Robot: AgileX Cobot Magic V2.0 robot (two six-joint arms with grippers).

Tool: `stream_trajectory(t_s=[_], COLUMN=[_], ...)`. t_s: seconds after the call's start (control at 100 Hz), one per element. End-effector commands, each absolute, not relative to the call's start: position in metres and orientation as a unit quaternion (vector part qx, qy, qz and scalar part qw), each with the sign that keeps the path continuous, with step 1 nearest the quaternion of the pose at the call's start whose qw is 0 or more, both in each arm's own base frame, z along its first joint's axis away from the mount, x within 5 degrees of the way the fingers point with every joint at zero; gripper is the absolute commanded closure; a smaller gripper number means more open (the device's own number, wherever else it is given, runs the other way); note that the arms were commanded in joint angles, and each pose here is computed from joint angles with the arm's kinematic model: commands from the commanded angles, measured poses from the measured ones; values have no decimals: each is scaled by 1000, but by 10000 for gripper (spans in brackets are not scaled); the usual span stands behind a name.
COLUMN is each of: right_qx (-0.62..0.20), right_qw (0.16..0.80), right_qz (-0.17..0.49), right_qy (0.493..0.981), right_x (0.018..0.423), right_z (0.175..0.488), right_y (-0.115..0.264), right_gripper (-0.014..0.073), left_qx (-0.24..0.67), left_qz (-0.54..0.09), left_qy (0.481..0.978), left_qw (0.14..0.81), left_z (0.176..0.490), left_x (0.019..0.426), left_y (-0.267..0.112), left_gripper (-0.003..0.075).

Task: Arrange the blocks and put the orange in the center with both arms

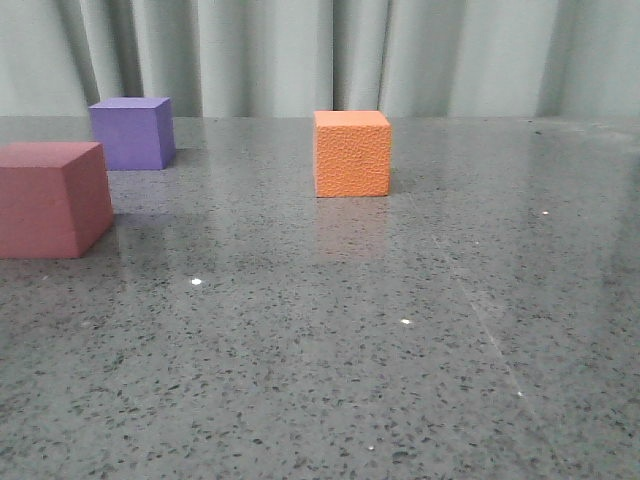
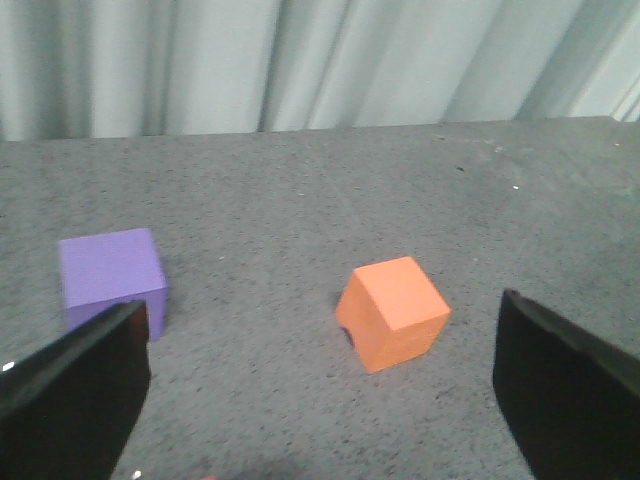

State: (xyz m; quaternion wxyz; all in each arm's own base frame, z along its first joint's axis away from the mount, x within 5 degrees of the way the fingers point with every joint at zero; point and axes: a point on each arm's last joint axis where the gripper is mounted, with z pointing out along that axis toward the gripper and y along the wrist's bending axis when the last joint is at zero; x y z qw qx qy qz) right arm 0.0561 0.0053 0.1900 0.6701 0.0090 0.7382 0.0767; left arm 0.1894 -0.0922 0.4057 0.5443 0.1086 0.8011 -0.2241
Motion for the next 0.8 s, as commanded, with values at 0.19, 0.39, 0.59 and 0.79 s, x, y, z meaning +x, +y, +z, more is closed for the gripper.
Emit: stream_trajectory(t_s=[0.19, 0.39, 0.59, 0.79], right_qx=[5, 5, 5, 5], right_qw=[715, 715, 715, 715], right_qz=[79, 79, 79, 79], right_qy=[695, 695, 695, 695], right_x=[54, 54, 54, 54], right_z=[204, 204, 204, 204], right_y=[5, 5, 5, 5], right_gripper=[662, 662, 662, 662], left_qx=[127, 113, 113, 99], left_qz=[-290, -307, -277, -195], left_qy=[783, 799, 822, 848], left_qw=[535, 504, 484, 482], left_z=[412, 401, 390, 378], left_x=[256, 300, 322, 330], left_y=[-174, -217, -245, -260], left_gripper=[62, 66, 68, 68])
